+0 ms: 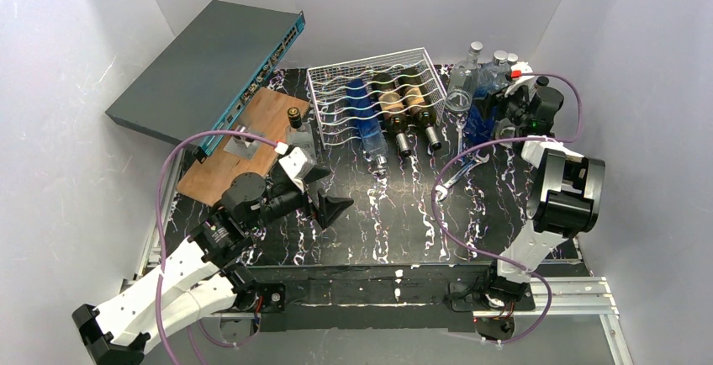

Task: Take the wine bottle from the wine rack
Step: Place the wine bottle at the center of the board.

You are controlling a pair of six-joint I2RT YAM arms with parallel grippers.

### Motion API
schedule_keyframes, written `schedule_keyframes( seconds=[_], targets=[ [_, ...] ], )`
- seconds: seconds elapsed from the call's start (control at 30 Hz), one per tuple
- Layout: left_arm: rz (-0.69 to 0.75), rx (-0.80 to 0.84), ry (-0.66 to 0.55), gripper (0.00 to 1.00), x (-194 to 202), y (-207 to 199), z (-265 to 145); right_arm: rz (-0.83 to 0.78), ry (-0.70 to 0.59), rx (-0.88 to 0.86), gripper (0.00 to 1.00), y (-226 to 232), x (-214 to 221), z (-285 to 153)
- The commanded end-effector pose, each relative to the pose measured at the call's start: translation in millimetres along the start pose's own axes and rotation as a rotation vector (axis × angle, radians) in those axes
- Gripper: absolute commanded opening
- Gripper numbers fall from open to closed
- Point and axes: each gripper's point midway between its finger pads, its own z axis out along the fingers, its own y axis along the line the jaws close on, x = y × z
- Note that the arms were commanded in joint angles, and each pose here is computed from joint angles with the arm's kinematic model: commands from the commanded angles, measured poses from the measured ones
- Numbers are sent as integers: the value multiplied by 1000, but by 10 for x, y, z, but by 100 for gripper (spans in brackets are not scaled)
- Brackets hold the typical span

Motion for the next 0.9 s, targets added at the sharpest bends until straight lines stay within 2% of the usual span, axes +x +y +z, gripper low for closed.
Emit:
schedule_keyframes(
  seconds=[0.0,0.2,0.5,0.87],
  targets=[
    [-3,-6,-26,98,-57,-5,-34,-156,-146,38,27,48,-641,-41],
    [0,-11,-31,98,-59,-7,-92,-122,-118,94,38,6,-548,-105],
    [-7,-11,-50,98,-97,-19,-132,-98,-79,142,62,0,-393,-201],
    [-66,-36,19,98,-7,-1,-133,-65,-27,179,91,-20,-275,-287]
  ],
)
